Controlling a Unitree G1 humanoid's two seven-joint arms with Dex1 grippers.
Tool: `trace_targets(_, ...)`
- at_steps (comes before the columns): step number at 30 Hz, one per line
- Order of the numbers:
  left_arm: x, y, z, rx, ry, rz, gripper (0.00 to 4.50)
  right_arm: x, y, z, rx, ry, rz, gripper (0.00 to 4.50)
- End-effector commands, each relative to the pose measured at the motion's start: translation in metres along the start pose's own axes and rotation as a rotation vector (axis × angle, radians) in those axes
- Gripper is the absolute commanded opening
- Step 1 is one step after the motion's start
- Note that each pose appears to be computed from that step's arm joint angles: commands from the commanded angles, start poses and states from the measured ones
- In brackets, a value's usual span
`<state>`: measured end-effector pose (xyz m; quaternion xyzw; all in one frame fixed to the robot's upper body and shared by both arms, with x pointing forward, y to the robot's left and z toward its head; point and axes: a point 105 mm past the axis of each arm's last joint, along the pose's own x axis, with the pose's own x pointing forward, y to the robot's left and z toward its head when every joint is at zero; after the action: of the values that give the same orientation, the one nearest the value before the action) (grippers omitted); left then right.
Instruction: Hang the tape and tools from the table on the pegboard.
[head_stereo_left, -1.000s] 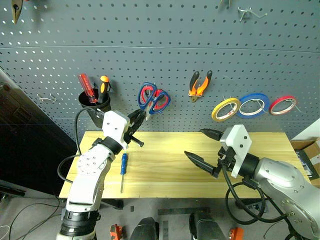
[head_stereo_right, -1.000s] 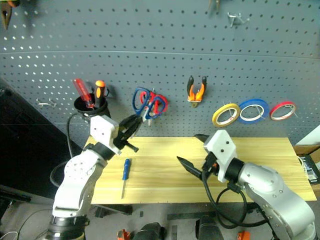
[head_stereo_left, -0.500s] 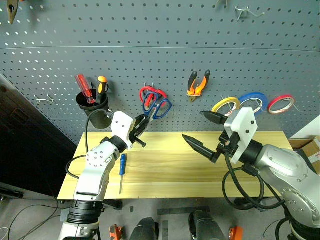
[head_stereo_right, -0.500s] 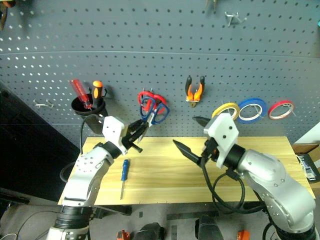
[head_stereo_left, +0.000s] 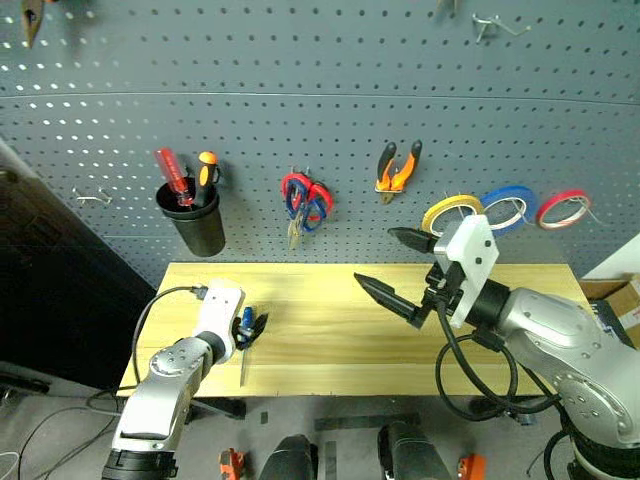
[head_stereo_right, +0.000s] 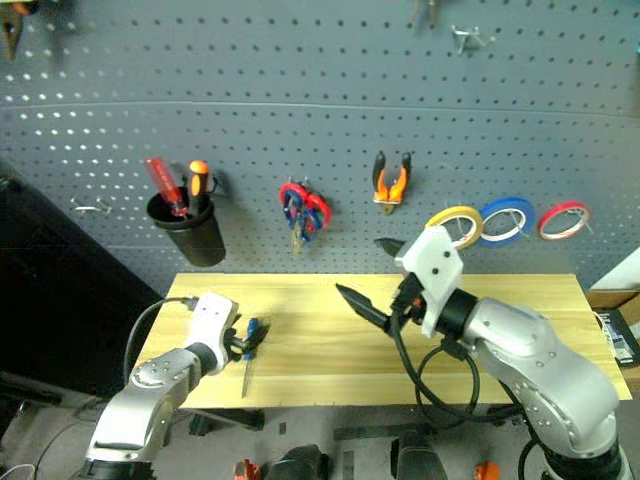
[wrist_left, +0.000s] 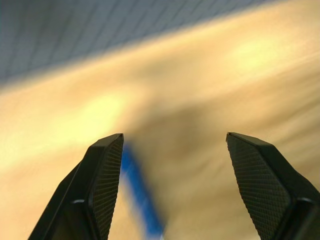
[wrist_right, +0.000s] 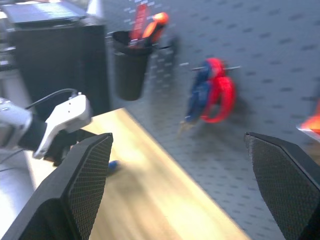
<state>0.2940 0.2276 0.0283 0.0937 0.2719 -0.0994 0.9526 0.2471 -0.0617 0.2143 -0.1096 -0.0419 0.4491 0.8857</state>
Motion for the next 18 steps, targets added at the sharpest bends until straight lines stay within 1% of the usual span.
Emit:
trace_targets(1, 0.002, 0.018, -0.015, -0.043, 0.124, 0.073, 3.48, 0.003, 0.005, -0.002, -0.005, 0.024, 0.035, 4.5)
trace_targets(6, 0.015, 0.018, -0.023, -0.099, 0.211, 0.072, 3.48, 0.009, 0.013, -0.008, -0.012, 0.07, 0.092, 4.5)
trace_targets(11, 0.027, 0.013, -0.026, -0.129, 0.262, 0.051, 3.48, 0.012, 0.022, -0.011, -0.05, 0.107, 0.168, 4.5)
trace_targets(14, 0.03, 0.011, -0.034, -0.161, 0.301, 0.047, 3.48, 0.011, 0.024, -0.011, -0.064, 0.119, 0.199, 4.5)
trace_targets(15, 0.03, 0.011, -0.037, -0.175, 0.312, 0.05, 3.1, 0.011, 0.025, -0.011, -0.067, 0.123, 0.206, 4.5)
trace_targets(17, 0.029, 0.011, -0.04, -0.19, 0.316, 0.051, 2.64, 0.009, 0.026, -0.011, -0.068, 0.135, 0.23, 4.5)
trace_targets(18, 0.029, 0.011, -0.041, -0.196, 0.315, 0.049, 2.26, 0.008, 0.028, -0.012, -0.071, 0.143, 0.244, 4.5)
